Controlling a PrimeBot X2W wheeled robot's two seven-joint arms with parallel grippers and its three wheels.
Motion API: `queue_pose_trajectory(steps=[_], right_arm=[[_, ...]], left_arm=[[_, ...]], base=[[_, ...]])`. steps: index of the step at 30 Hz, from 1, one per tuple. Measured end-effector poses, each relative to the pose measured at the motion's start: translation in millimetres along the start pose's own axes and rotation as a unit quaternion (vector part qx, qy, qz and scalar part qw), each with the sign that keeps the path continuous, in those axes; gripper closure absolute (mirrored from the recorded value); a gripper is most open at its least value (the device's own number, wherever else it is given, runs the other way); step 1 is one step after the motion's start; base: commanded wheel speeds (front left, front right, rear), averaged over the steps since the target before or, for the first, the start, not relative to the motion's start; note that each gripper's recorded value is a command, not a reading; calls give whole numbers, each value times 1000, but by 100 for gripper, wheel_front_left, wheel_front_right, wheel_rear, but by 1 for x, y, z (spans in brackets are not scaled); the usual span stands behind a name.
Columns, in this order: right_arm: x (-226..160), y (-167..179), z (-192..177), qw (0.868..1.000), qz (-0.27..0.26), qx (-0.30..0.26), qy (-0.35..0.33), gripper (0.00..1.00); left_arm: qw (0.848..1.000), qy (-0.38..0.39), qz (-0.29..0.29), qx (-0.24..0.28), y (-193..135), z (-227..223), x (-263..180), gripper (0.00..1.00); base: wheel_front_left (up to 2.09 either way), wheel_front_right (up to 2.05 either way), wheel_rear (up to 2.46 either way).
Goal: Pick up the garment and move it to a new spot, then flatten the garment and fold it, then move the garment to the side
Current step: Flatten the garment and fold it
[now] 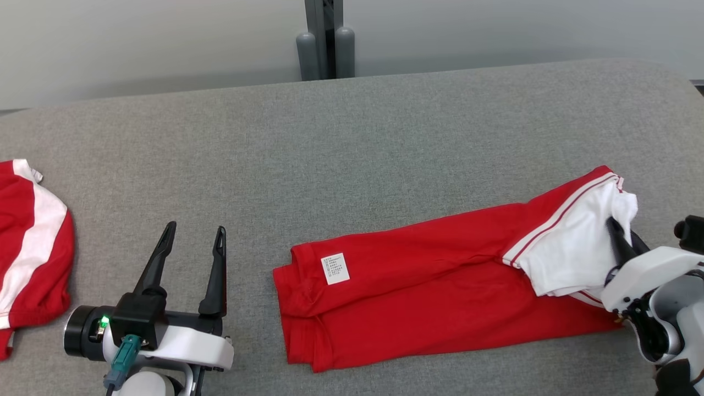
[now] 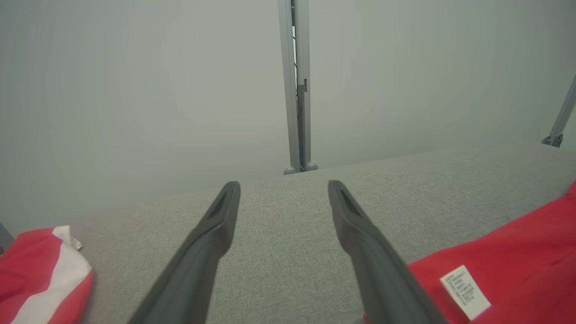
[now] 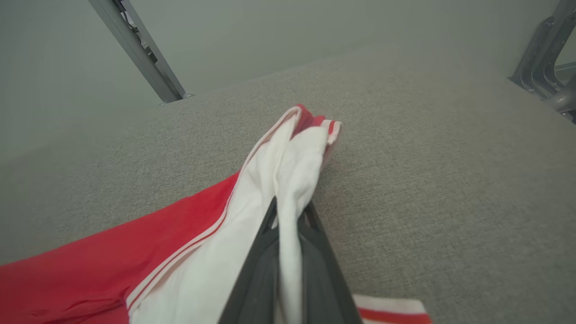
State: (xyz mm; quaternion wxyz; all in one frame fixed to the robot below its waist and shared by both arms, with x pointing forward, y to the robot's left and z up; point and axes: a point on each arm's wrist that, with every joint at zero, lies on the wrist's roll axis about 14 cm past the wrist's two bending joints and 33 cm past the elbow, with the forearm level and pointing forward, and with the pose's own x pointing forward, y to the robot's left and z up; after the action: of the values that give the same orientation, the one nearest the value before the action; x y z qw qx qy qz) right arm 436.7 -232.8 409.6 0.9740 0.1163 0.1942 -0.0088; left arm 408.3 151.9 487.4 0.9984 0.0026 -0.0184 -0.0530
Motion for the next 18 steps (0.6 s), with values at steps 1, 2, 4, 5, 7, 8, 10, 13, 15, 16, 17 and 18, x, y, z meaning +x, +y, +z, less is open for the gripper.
queue_pose_trajectory(steps=[1,2,4,5,7,8,10,13,15,16,17,18], right_arm=[[0,5,5,1000,6,7,-5,100],[-1,10,9,1000,14,17,-9,100],[-5,22,11,999,30,25,-5,100],[-8,27,11,999,37,36,-3,100],[-13,39,10,997,51,62,6,100],[-19,60,11,994,79,79,14,100],[-26,78,14,990,102,94,17,100],[-38,99,21,984,132,115,19,100],[-45,112,23,980,149,128,25,100],[-49,117,23,978,158,131,30,100],[-53,122,23,976,166,136,33,100],[-56,126,23,974,173,140,38,100]], left_arm=[[1000,-1,1,-1,0,1,0,0],[1000,-3,2,-2,0,2,0,0],[1000,-7,1,-4,-1,5,-1,0],[1000,-9,4,-9,-1,7,-2,0],[1000,-13,7,-15,0,9,-3,0],[1000,-16,7,-16,0,12,-4,0],[1000,-18,10,-18,0,14,-7,0],[1000,-19,11,-19,0,15,-12,0],[999,-22,14,-19,1,18,-14,0],[999,-24,16,-20,2,19,-15,0],[999,-25,19,-22,3,20,-17,0],[999,-25,22,-22,5,21,-19,0]], base=[[0,0,0],[0,0,0],[0,0,0],[0,0,0],[0,0,0],[0,0,0],[0,0,0],[0,0,0],[0,0,0],[0,0,0],[0,0,0],[0,0,0]])
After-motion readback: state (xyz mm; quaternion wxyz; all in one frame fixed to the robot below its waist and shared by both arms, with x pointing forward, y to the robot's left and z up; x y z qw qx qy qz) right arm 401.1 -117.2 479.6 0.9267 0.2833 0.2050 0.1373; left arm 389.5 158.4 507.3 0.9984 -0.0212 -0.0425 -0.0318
